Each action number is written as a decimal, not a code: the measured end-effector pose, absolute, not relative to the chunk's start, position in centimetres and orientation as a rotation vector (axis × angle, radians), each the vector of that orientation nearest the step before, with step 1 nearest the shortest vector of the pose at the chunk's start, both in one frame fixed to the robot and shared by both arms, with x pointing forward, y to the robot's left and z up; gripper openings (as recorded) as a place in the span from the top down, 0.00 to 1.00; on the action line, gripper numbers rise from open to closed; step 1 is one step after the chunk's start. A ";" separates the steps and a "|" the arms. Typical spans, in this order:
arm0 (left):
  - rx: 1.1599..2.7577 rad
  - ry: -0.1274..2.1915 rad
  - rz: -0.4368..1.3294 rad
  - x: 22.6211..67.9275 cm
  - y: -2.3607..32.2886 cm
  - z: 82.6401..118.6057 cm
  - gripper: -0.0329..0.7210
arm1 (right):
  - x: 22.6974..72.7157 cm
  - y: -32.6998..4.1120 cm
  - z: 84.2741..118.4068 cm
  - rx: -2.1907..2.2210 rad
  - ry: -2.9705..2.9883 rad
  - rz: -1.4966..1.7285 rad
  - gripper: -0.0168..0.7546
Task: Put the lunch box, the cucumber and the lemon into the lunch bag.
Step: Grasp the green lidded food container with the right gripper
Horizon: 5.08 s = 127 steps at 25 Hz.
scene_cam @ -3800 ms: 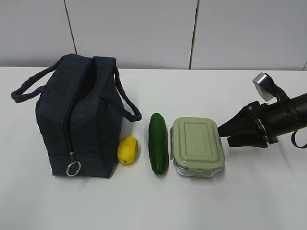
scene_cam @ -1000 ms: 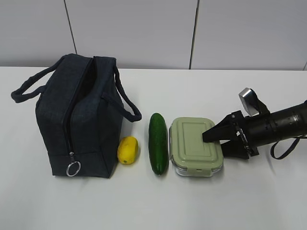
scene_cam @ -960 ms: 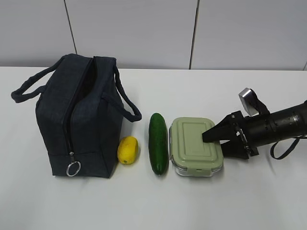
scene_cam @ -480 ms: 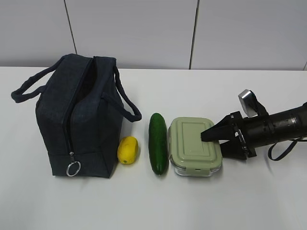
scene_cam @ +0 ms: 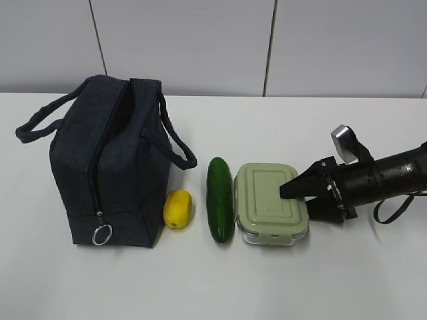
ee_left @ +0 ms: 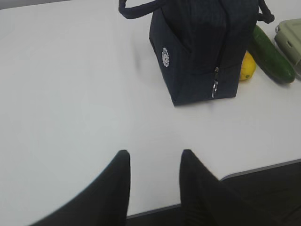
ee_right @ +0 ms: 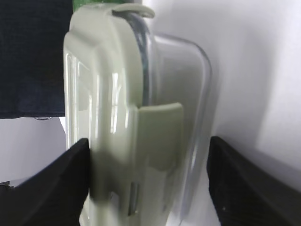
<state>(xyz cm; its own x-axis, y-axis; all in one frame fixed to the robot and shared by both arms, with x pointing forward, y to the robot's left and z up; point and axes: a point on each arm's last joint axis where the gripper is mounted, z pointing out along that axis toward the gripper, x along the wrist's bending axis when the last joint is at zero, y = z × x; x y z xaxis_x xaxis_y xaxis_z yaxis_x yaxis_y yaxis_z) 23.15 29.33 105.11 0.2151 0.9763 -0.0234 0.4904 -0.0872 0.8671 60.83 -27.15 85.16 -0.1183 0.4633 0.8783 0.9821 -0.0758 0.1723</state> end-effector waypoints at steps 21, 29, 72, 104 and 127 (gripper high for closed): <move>1.699 1.385 0.775 23.2 29.3 105.1 0.64 | 60.7 -27.1 85.3 -1.552 -1.617 -1.148 0.38; 1.699 1.385 0.775 23.2 29.3 105.1 0.64 | 60.7 -27.1 85.3 -1.551 -1.618 -1.146 0.38; 1.699 1.385 0.775 23.2 29.3 105.1 0.64 | 60.5 -27.1 85.4 -1.574 -1.578 -1.083 0.40; 1.699 1.385 0.775 23.2 29.3 105.1 0.64 | 60.5 -27.4 87.3 -1.593 -1.673 -1.072 0.44; 1.699 1.385 0.775 23.2 29.3 105.1 0.64 | 60.7 -26.3 87.5 -1.493 -1.804 -1.077 0.33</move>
<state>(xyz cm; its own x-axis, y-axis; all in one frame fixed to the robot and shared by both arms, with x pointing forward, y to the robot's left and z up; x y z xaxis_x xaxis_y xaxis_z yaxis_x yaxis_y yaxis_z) 23.15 29.33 105.11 0.2151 0.9763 -0.0234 0.4904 -0.0872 0.8671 60.74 -26.30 87.53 -0.2260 0.5244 0.8209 0.9714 0.0588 0.2299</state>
